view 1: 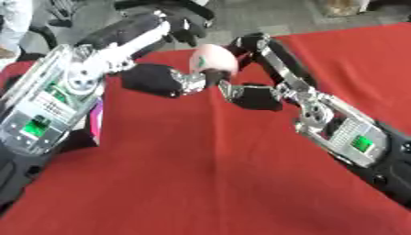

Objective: Pick up the objects with one hand, pass them to the other hand, and then place them into the box on the other side of the table.

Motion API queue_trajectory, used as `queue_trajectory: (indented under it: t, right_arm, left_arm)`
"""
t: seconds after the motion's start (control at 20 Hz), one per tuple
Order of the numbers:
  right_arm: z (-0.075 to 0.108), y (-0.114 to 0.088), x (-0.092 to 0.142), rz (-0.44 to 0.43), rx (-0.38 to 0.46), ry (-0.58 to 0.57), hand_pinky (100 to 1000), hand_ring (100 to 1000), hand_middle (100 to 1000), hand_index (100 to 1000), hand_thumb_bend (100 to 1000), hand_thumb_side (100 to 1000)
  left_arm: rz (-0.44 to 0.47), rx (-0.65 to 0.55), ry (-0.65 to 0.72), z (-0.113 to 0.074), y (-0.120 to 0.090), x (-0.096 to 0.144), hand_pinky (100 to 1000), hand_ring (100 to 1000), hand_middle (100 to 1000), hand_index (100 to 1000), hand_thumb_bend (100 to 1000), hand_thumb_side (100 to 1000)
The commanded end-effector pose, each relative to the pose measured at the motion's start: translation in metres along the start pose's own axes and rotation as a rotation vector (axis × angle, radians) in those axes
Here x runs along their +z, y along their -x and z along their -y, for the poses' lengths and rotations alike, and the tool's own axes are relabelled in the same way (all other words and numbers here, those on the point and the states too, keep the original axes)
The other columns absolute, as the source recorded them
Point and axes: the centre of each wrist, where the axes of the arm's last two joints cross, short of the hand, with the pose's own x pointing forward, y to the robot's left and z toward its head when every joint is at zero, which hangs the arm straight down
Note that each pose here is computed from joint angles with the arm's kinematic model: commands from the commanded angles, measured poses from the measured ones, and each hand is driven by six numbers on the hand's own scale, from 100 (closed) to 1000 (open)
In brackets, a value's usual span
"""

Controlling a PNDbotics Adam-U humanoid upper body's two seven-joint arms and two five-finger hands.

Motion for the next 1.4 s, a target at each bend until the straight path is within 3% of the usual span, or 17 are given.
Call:
queue_trajectory:
  t: [0.05, 0.85, 1.4]
  right_arm:
    - [0.006, -0.005, -0.001, 0.026, 0.023, 0.016, 600, 683, 479, 571, 100, 100]
    - [0.006, -0.006, -0.001, 0.048, 0.025, 0.023, 591, 680, 479, 570, 100, 100]
    - [0.004, -0.006, -0.001, 0.053, 0.019, 0.018, 585, 678, 478, 568, 100, 100]
  left_arm:
    - [-0.017, -0.037, -0.004, -0.013, -0.001, 0.007, 842, 820, 723, 867, 488, 720]
    - [-0.057, -0.065, 0.031, 0.0, 0.006, -0.006, 847, 832, 743, 881, 496, 692]
    - [-0.086, -0.026, -0.034, 0.007, 0.01, -0.016, 839, 825, 728, 877, 386, 645]
